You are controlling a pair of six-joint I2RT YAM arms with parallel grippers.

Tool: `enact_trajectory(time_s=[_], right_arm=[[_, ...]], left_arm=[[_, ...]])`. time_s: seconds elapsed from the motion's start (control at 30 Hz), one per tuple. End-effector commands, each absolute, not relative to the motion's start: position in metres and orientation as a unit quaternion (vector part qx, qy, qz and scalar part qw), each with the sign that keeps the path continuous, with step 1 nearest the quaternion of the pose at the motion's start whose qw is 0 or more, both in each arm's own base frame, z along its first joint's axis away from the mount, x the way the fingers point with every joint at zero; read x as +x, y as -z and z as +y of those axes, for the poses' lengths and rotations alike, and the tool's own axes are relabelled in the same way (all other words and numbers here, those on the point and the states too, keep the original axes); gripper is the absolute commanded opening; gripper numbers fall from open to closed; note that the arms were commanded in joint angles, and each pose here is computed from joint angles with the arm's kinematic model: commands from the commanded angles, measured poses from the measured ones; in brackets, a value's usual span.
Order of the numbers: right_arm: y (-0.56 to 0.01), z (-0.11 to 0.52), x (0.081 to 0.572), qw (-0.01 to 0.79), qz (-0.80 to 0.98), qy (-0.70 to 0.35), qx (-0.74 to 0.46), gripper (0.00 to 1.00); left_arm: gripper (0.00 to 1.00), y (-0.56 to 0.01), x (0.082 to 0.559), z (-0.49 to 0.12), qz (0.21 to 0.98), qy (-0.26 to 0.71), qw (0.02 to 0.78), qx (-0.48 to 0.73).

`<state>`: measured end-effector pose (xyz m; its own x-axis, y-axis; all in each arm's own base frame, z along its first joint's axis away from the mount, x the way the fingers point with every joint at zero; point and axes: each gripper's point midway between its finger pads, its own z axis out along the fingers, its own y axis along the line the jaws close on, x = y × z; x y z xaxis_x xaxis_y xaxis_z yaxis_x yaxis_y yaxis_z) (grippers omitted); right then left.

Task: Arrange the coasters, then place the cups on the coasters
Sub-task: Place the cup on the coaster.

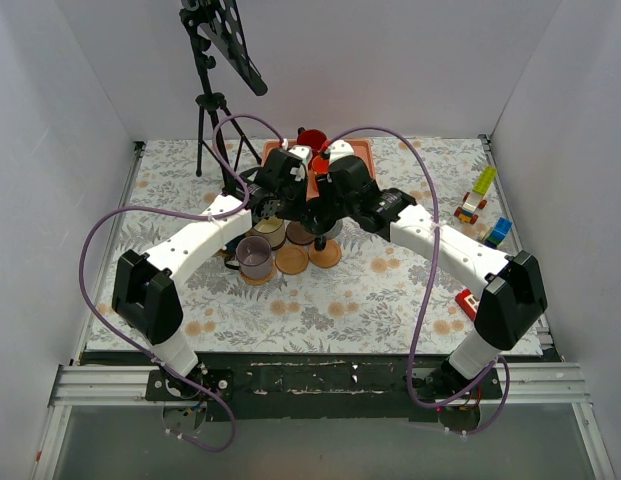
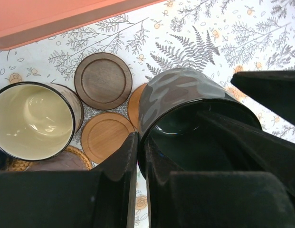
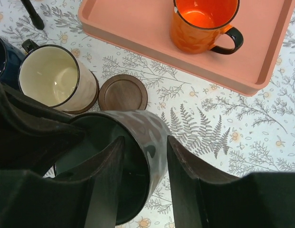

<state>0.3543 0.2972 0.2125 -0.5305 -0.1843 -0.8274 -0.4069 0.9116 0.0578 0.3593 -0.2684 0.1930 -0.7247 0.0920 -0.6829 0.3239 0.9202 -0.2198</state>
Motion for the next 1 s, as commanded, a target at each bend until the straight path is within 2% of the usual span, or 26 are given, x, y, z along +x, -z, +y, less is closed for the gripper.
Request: enact_trajectory(time_s=[0.0,0.13,0.3,0.37,0.4,0.43,0.6,0.63,0.67,0.83,0.9,0.97], right_arm=[[-0.235,0.302,0.366,0.481,0.844,-0.113,-0.209,0.48],[-0.227,0.303,0.368,0.475,0.842,-0.098,-0.238,0.47],[-0.215,0.301,0.364,0.461,0.849,-0.096,-0.239,0.35],[-0.211,0.3,0.362,0.456,0.852,-0.101,-0.237,0.24],[-0.209,0.3,0.361,0.453,0.854,-0.104,-0.235,0.15],[-0.208,0.3,0.359,0.451,0.855,-0.107,-0.233,0.02],[-0.209,0.292,0.359,0.456,0.861,-0.104,-0.201,0.01],[-0.212,0.289,0.361,0.46,0.861,-0.102,-0.19,0.01],[-0.213,0.287,0.361,0.462,0.863,-0.103,-0.179,0.01],[-0.219,0.269,0.367,0.467,0.872,-0.1,-0.102,0.01],[-0.219,0.263,0.369,0.466,0.877,-0.097,-0.071,0.01],[-0.221,0.26,0.37,0.467,0.877,-0.098,-0.049,0.01]], left_arm=[[0.0,-0.239,0.352,-0.285,0.874,0.227,0.397,0.163],[0.0,-0.239,0.348,-0.286,0.871,0.233,0.395,0.174],[0.0,-0.242,0.348,-0.287,0.87,0.237,0.396,0.171],[0.0,-0.243,0.349,-0.288,0.87,0.239,0.397,0.166],[0.0,-0.244,0.349,-0.288,0.87,0.241,0.398,0.162],[0.0,-0.245,0.349,-0.289,0.87,0.243,0.398,0.16],[0.02,-0.246,0.353,-0.288,0.873,0.24,0.401,0.14],[0.09,-0.248,0.354,-0.287,0.873,0.238,0.403,0.137],[0.23,-0.247,0.356,-0.286,0.874,0.234,0.404,0.133],[0.67,-0.265,0.364,-0.274,0.867,0.215,0.437,0.101],[0.8,-0.277,0.367,-0.266,0.859,0.206,0.461,0.081],[0.88,-0.29,0.369,-0.258,0.847,0.202,0.487,0.068]])
